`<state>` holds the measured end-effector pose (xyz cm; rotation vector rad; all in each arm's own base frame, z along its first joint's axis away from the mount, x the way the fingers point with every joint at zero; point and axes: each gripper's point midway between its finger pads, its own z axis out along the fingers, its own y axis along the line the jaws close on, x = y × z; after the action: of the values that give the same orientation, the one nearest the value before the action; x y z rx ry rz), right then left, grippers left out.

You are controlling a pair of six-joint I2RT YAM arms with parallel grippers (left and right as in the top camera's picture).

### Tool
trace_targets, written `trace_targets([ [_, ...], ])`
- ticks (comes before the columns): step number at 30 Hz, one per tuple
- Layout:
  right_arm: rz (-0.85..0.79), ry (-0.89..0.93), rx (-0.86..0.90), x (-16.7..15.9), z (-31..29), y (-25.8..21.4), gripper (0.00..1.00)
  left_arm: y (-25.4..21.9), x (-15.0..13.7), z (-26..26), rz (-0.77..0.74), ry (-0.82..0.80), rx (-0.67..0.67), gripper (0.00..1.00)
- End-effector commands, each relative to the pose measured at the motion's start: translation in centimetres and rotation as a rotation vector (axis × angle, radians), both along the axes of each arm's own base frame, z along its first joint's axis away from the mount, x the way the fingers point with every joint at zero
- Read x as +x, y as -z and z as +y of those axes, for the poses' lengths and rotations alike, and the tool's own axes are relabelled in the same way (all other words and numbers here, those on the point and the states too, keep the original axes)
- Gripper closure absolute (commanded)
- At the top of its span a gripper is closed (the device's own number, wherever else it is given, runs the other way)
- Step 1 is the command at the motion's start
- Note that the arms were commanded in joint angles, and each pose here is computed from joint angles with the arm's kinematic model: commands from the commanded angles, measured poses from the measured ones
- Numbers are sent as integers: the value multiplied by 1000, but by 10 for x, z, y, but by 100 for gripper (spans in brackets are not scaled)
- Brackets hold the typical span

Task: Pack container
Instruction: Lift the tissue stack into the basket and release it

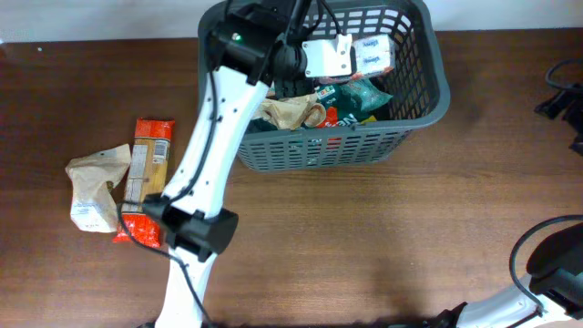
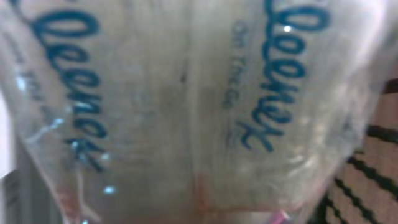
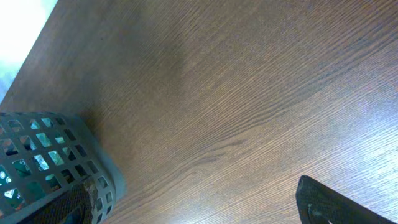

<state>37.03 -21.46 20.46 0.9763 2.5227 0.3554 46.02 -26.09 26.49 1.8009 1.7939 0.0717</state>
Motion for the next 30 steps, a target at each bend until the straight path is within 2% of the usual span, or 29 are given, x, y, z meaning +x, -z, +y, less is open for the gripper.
trace_targets([
  [1,-18,-2,-1,0,5,-7,1,28,21,6,7,27,34,98],
  [6,-18,-2,-1,0,5,-7,1,66,44,7,23,2,67,98],
  [7,-18,-2,-1,0,5,-7,1,70,48,8,18,-7,80,95],
  [9,-18,-2,-1,0,5,-7,1,75,55,12,-1,-29,109,73],
  [10,-18,-2,-1,0,5,-7,1,76,57,14,-4,-40,120,49],
  [11,-18,-2,-1,0,5,-7,1,76,57,16,-3,-60,118,1],
  [15,-18,-2,-1,0,5,-7,1,47,55,22,-10,-218,41,1],
  [20,-18,-2,-1,0,5,-7,1,-38,31,64,-149,-332,55,1],
  [26,-18,-2,-1,0,5,-7,1,-159,-23,158,-347,-524,-42,1],
  [30,-18,-2,-1,0,5,-7,1,-194,-61,228,-386,-644,-113,1],
])
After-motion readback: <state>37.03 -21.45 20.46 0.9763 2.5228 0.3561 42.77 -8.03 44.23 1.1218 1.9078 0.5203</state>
